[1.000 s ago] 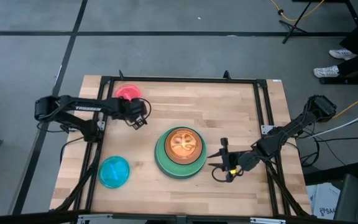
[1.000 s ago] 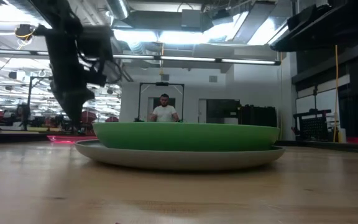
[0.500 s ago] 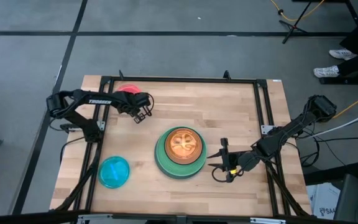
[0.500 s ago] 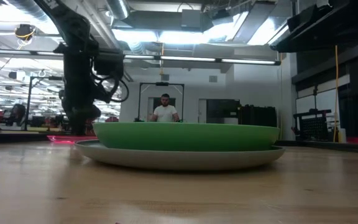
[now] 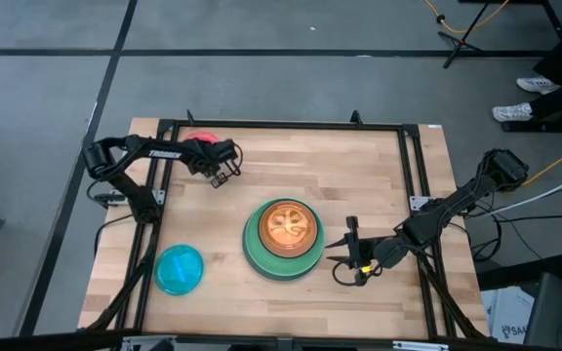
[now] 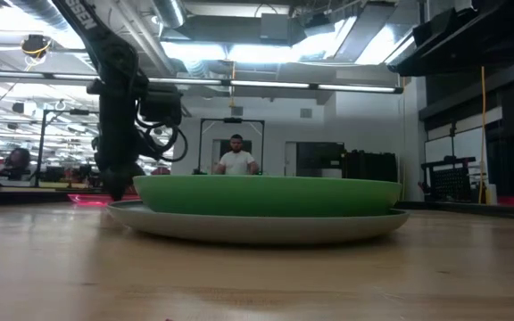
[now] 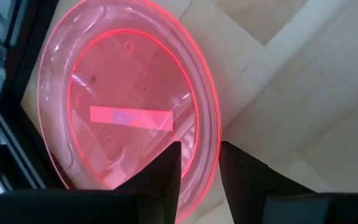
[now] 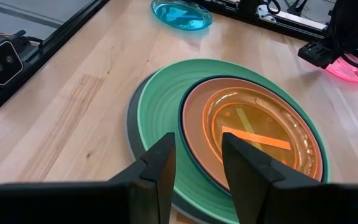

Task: Stack plastic plates
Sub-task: Stack the pink plate on top of the orange plate

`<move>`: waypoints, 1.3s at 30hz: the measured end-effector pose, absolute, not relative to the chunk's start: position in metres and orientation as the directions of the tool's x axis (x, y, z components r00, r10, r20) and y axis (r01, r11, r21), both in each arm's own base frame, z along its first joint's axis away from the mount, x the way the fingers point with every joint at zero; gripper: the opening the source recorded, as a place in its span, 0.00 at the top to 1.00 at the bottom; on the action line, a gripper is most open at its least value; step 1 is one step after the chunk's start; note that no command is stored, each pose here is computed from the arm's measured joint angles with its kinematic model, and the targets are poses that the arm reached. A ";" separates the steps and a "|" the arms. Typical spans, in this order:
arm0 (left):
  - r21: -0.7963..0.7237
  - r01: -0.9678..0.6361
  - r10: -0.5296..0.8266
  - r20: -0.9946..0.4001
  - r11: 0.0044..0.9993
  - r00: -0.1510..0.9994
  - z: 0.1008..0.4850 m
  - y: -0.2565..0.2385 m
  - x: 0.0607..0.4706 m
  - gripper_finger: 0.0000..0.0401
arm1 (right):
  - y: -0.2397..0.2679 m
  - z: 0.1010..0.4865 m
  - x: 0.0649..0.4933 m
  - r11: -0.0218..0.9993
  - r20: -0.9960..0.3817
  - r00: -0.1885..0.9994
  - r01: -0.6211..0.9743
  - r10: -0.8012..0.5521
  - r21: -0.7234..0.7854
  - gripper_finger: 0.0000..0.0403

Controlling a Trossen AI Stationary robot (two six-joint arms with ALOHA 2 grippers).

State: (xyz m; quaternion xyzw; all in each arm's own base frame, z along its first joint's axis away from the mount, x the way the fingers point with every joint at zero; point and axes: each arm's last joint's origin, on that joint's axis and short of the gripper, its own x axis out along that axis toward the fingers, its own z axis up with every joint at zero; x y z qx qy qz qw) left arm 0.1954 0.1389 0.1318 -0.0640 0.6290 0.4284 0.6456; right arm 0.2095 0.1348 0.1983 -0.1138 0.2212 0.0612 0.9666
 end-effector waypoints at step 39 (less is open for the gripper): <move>0.424 -0.625 0.451 -0.883 0.656 -0.126 0.131 0.158 0.188 0.99 | 0.138 0.189 0.213 0.962 -0.467 0.883 -0.171 0.054 -0.211 0.69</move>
